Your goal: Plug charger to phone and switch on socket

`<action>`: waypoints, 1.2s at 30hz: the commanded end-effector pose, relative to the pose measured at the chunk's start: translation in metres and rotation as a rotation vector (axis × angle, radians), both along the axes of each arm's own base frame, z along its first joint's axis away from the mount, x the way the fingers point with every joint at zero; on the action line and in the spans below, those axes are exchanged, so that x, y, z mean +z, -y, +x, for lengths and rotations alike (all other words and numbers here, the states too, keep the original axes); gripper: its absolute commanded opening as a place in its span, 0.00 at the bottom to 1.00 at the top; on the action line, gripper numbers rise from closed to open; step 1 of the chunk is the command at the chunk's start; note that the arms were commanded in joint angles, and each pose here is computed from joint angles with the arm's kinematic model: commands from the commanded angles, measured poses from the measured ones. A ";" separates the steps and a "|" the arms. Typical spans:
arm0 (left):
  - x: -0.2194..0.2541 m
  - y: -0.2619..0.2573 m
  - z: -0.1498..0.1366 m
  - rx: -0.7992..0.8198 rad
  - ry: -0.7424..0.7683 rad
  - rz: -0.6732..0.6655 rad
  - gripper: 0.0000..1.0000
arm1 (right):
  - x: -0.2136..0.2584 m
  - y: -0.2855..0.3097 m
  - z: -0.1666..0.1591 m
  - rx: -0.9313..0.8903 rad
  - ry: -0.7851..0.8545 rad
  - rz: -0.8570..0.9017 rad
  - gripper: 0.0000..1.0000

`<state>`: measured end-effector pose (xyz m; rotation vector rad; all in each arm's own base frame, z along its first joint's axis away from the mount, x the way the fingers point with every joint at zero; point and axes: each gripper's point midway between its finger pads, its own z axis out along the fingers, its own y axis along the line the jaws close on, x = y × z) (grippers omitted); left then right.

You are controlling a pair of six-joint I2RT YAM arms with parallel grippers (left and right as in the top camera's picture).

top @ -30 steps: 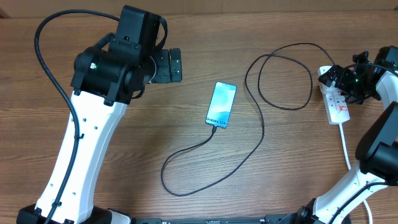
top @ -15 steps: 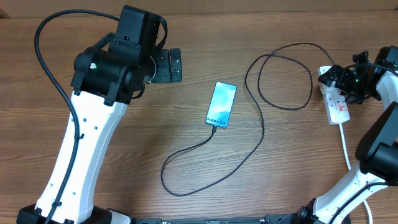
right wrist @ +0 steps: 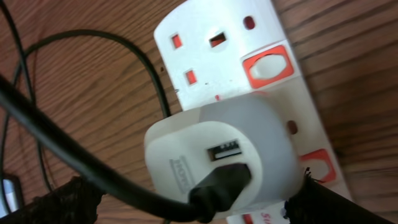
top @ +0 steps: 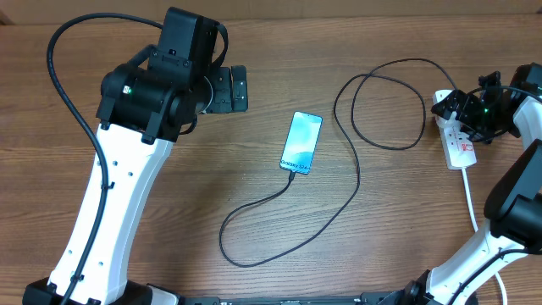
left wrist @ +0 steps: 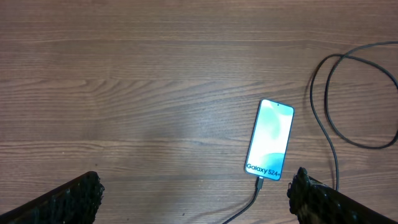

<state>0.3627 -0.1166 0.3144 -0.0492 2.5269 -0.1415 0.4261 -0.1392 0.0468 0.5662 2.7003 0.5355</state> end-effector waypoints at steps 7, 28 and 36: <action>0.001 -0.004 0.003 0.012 0.006 0.015 1.00 | -0.010 -0.016 -0.004 0.013 -0.019 0.064 0.97; 0.000 -0.004 0.003 0.012 0.006 0.015 1.00 | -0.001 0.024 0.006 -0.039 -0.030 -0.141 0.97; 0.000 -0.004 0.003 0.012 0.006 0.015 1.00 | 0.000 0.024 0.009 -0.037 -0.015 -0.141 0.98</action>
